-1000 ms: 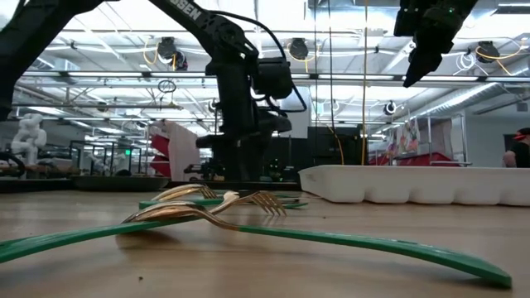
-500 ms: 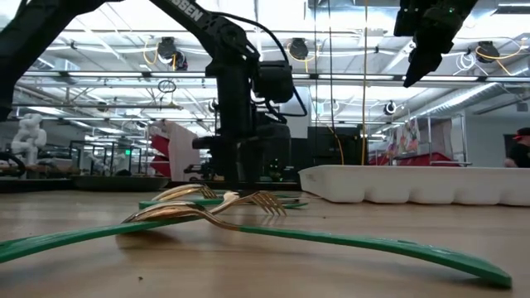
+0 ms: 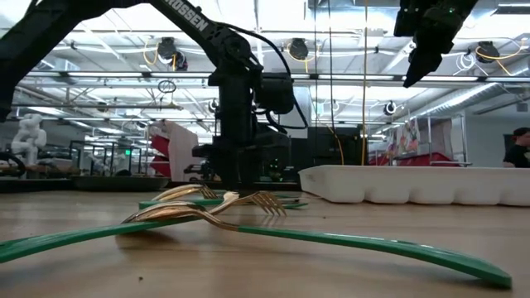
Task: Sort silverware
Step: Put the green knife on the silverware organizer
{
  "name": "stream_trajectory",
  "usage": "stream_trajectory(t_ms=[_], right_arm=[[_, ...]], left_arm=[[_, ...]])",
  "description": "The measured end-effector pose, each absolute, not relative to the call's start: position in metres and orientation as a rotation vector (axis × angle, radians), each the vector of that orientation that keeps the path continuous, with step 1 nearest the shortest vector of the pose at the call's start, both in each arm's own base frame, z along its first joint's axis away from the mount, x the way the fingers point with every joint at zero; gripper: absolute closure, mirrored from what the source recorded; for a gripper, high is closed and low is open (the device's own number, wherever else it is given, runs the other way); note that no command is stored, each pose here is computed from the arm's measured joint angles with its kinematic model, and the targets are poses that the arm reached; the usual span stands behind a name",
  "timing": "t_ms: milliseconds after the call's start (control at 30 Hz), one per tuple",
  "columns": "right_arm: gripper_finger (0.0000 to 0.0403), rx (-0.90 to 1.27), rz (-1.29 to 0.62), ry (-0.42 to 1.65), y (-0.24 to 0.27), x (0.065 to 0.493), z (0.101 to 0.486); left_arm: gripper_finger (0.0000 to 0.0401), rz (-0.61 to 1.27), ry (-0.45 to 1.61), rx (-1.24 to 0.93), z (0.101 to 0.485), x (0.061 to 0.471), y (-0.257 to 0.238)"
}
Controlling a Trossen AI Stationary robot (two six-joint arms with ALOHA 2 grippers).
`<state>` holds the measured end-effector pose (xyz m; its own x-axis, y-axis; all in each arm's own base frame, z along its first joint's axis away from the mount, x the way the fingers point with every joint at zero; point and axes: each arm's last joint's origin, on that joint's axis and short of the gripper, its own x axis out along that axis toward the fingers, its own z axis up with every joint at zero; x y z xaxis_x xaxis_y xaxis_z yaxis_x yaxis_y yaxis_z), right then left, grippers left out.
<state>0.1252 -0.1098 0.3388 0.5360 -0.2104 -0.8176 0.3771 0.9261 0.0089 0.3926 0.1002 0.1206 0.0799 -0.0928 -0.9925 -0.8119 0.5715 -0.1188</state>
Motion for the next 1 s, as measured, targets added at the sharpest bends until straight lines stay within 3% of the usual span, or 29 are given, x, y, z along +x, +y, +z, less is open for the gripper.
stream_trajectory(t_ms=[233, 1000], right_arm=[[0.0149, 0.189, -0.351, 0.944, -0.110, 0.125, 0.339], [0.0149, 0.185, -0.350, 0.945, -0.110, 0.125, 0.339]], left_arm=[[0.0380, 0.640, 1.424, -0.844, 0.117, 0.392, 0.101], [0.0400, 0.636, 1.471, -0.873, 0.152, 0.403, 0.107]])
